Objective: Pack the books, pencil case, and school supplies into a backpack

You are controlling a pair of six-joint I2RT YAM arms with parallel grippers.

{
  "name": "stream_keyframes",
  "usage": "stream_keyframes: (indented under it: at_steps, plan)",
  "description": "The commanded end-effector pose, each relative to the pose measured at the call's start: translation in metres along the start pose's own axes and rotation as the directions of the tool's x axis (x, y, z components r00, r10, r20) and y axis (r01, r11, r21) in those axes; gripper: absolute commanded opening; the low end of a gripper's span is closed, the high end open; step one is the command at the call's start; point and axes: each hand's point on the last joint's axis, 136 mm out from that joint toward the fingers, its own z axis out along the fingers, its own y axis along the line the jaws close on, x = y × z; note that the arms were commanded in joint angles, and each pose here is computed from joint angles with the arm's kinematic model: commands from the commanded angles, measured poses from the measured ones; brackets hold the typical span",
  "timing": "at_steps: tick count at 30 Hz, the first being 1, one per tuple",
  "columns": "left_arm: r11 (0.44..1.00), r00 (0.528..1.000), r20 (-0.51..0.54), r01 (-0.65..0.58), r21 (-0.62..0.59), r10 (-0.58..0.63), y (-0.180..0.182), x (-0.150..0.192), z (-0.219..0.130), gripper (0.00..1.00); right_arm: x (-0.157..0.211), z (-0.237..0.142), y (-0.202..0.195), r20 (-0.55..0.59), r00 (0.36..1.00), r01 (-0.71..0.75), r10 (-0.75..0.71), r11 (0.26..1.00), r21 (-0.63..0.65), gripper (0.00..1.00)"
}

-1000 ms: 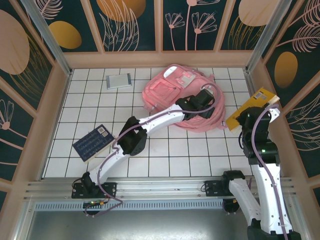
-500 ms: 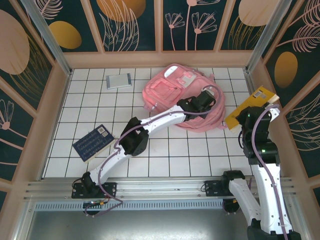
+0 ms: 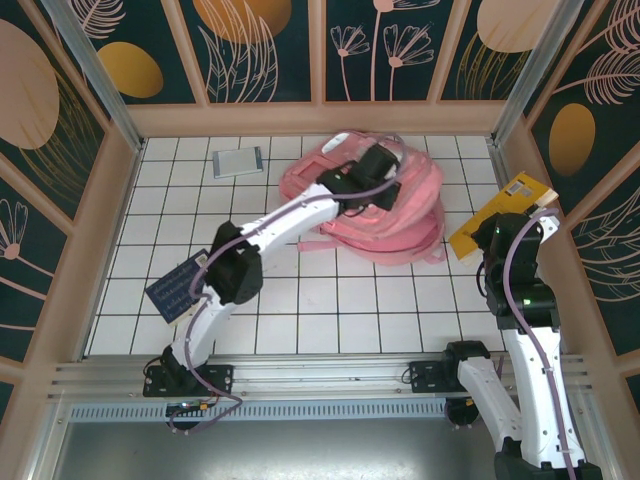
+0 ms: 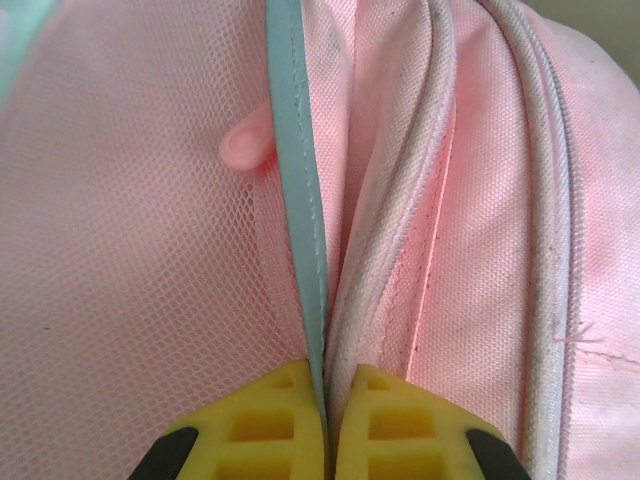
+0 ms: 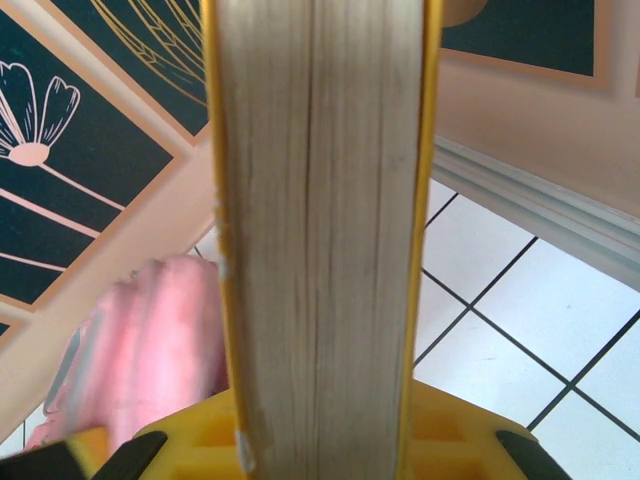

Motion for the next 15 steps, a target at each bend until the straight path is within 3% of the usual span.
stream_keyframes:
  at_steps: [1, 5, 9, 15]
  plan:
    - [0.994, 0.982, 0.163, 0.085, 0.062, -0.095, 0.007, -0.069, -0.070, 0.00, -0.017, -0.004, 0.016, 0.054, 0.997, -0.058, 0.062, 0.996, -0.072, 0.00]
    - [0.979, 0.967, 0.195, 0.136, 0.153, -0.165, 0.013, -0.092, -0.105, 0.00, 0.009, 0.012, 0.029, -0.064, 0.995, -0.086, 0.078, 0.987, -0.135, 0.00]
    - [0.956, 0.953, 0.206, 0.169, 0.239, -0.220, 0.020, -0.105, -0.130, 0.00, 0.042, 0.028, 0.054, -0.224, 0.970, -0.153, 0.092, 0.949, -0.276, 0.00]
    - [0.940, 0.949, 0.195, 0.186, 0.286, -0.248, 0.035, -0.106, -0.143, 0.00, 0.091, 0.037, 0.103, -0.527, 0.844, -0.397, 0.098, 0.775, -0.492, 0.00]
